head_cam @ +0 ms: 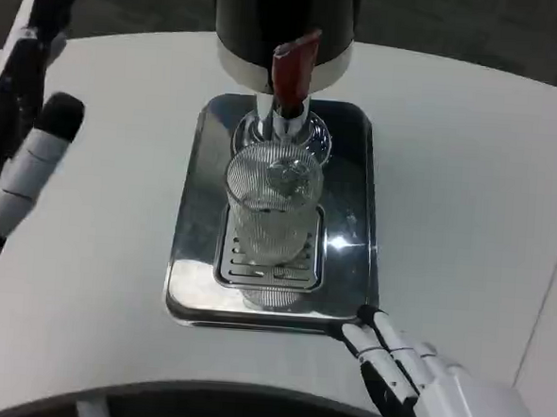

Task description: Grasp the cup under the faucet to collect the drink, then remove the cup.

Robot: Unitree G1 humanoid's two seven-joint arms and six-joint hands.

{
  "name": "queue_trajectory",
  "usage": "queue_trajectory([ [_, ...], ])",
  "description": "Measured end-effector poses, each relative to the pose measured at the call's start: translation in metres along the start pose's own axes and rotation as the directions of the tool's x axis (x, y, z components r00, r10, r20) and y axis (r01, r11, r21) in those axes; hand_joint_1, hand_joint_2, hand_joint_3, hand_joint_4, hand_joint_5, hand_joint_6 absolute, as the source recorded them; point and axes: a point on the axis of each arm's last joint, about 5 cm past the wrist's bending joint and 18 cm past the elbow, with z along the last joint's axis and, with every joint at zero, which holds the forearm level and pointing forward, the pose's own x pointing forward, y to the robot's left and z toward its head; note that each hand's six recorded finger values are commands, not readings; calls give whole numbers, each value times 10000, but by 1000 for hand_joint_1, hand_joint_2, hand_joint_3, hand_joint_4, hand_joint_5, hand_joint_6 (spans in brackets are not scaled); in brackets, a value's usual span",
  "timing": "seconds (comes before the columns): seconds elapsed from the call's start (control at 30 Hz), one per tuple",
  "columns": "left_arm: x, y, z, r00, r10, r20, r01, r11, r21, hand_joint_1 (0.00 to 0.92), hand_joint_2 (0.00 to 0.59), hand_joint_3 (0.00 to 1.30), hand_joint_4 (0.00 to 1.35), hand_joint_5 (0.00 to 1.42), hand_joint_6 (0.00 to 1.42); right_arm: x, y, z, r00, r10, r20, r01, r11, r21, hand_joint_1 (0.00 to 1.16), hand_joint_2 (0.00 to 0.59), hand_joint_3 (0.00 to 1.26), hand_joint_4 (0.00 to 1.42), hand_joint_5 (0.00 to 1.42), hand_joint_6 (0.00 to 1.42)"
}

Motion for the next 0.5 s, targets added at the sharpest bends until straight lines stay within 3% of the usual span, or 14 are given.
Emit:
queue_trajectory([
  [0.17, 135, 217, 213, 9916, -1001, 815, 1030, 9942, -315, 0, 203, 0, 0, 0, 0, 19, 3, -2, 10000, -27, 73, 27, 10000, -31, 471, 538, 165, 64, 147, 210],
  [0.3, 271, 337, 365, 9788, -1519, 1376, 1584, 9867, -372, 0, 198, 0, 0, 0, 0, 21, 6, -3, 10000, -12, 70, 12, 10000, -86, 471, 538, 165, 64, 147, 226],
  [0.37, 368, 387, 467, 9663, -1856, 1783, 1962, 9796, -436, 0, 195, 0, 0, 0, 0, 18, 7, -2, 10000, 4, 51, -3, 9999, -155, 471, 538, 165, 64, 147, 227],
  [0.5, 465, 393, 501, 9498, -2548, 1814, 2715, 9597, -733, 0, 176, 0, 0, 0, 0, 17, 7, -1, 10000, 0, 33, 1, 9998, -195, 471, 538, 165, 64, 147, 228],
])
